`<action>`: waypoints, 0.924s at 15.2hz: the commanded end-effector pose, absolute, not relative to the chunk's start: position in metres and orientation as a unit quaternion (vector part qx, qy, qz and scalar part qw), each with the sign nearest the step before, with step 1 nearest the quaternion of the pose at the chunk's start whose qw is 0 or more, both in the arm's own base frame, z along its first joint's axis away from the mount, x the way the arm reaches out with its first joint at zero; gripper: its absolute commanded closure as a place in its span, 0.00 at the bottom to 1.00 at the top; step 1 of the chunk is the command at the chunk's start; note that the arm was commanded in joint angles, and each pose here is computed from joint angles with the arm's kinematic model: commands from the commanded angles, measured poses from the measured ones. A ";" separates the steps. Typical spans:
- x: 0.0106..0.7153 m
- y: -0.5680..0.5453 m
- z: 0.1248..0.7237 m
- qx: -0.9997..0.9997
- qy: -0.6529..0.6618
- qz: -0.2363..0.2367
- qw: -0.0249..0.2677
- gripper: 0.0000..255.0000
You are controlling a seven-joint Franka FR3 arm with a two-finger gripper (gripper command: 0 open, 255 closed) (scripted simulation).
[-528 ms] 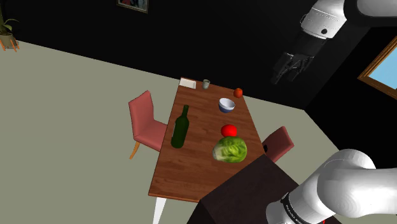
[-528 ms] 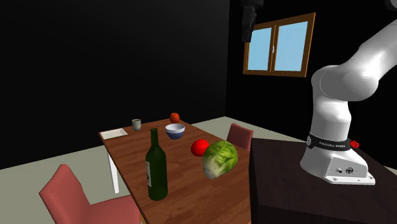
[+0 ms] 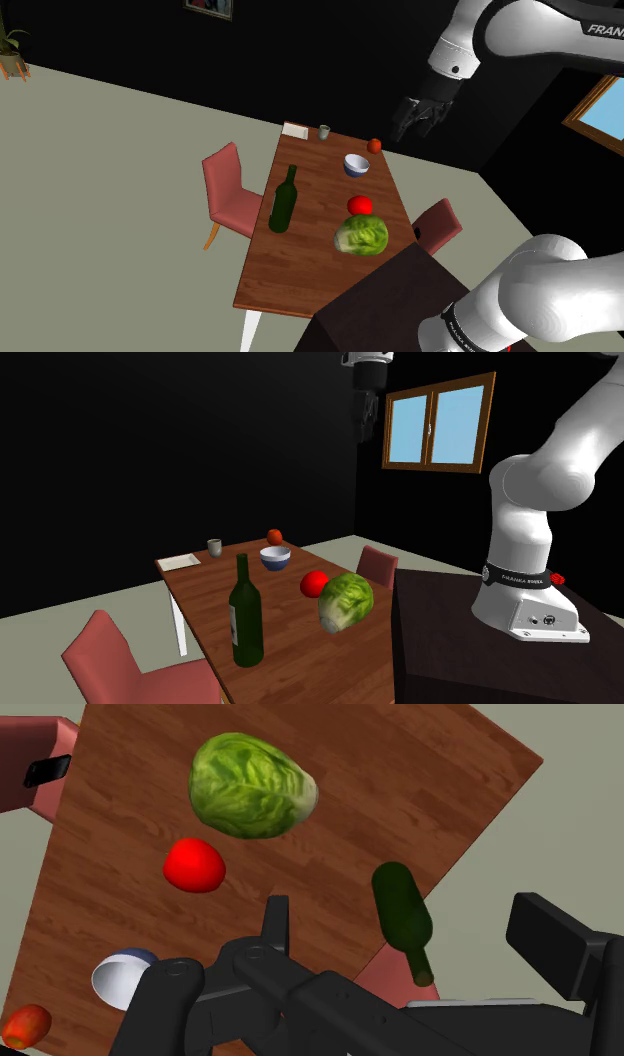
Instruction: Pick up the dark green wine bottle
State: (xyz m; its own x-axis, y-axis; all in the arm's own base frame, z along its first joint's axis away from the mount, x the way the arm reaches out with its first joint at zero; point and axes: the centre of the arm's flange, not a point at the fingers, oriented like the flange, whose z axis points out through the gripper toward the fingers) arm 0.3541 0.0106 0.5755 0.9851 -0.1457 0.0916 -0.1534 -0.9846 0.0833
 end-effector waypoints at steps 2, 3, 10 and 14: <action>0.386 0.019 0.549 0.995 -0.080 0.041 0.043 0.00; 0.396 0.021 0.540 0.995 -0.082 0.040 0.042 0.00; 0.463 0.036 0.478 0.994 -0.094 0.033 0.037 0.00; 0.502 0.044 0.442 0.994 -0.101 0.030 0.034 0.00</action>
